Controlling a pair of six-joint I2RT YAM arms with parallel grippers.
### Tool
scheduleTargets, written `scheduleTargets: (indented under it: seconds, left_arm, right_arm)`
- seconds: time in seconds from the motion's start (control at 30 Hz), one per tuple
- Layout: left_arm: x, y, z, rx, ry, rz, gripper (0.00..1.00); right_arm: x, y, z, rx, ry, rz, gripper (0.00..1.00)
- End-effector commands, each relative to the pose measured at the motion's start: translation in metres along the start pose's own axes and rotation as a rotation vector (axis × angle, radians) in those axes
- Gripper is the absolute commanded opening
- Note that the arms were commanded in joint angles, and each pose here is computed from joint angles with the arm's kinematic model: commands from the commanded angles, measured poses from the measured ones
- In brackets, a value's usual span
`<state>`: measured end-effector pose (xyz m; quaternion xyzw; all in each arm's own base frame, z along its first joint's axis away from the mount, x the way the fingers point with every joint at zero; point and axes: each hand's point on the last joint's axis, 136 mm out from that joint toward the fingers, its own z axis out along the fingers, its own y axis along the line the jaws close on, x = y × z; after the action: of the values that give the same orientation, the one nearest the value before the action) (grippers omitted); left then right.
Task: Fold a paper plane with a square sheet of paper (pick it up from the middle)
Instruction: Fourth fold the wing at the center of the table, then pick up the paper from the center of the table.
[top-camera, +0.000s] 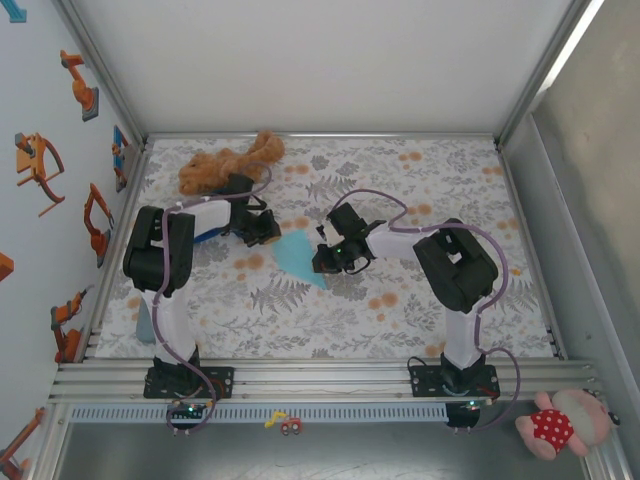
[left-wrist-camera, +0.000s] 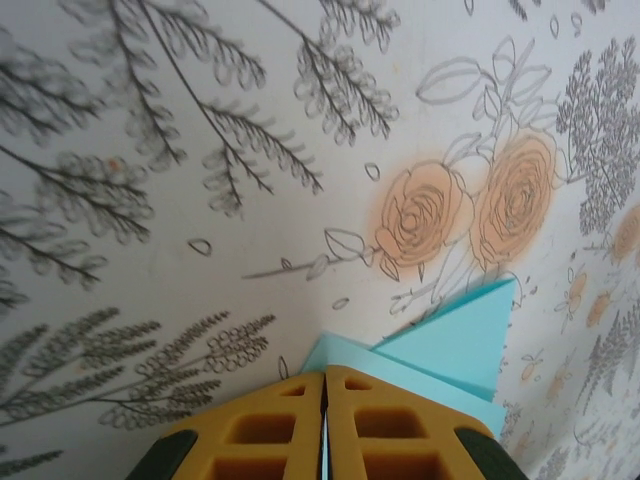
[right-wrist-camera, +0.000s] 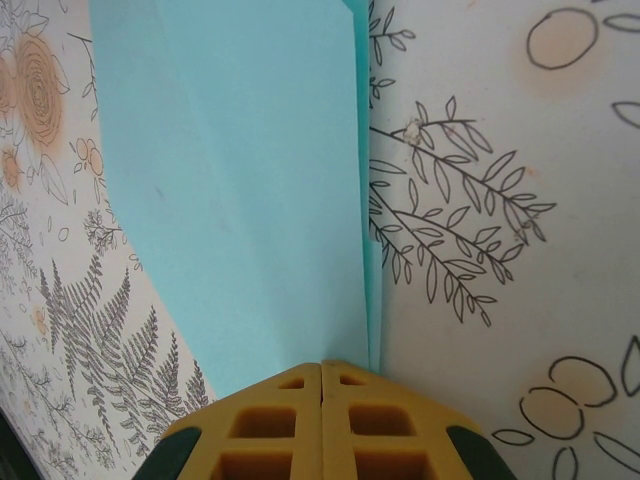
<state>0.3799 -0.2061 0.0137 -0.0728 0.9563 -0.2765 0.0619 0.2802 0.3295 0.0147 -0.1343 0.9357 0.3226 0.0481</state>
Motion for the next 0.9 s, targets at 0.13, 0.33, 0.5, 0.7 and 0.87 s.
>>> scheduleTargets:
  seconds: [0.13, 0.33, 0.5, 0.7, 0.87]
  left_arm:
    - [-0.031, -0.007, -0.048, -0.054, -0.198, 0.026, 0.14]
    - [-0.022, -0.025, -0.089, 0.013, -0.331, 0.002, 0.28]
    - [0.001, -0.027, -0.101, 0.084, -0.377, -0.054, 0.48]
    - [0.019, -0.034, -0.109, 0.170, -0.377, -0.072, 0.66]
    - [0.026, -0.034, -0.103, 0.195, -0.347, -0.099, 0.69]
  right_arm:
    - [0.013, -0.025, -0.007, 0.090, 0.012, 0.142, 0.00]
    - [-0.039, 0.029, -0.038, -0.087, -0.185, 0.097, 0.11]
    - [-0.060, 0.034, -0.058, -0.062, -0.308, 0.066, 0.33]
    - [-0.071, 0.020, -0.049, -0.067, -0.307, 0.037, 0.41]
    - [-0.073, 0.020, -0.032, -0.103, -0.237, -0.051, 0.39]
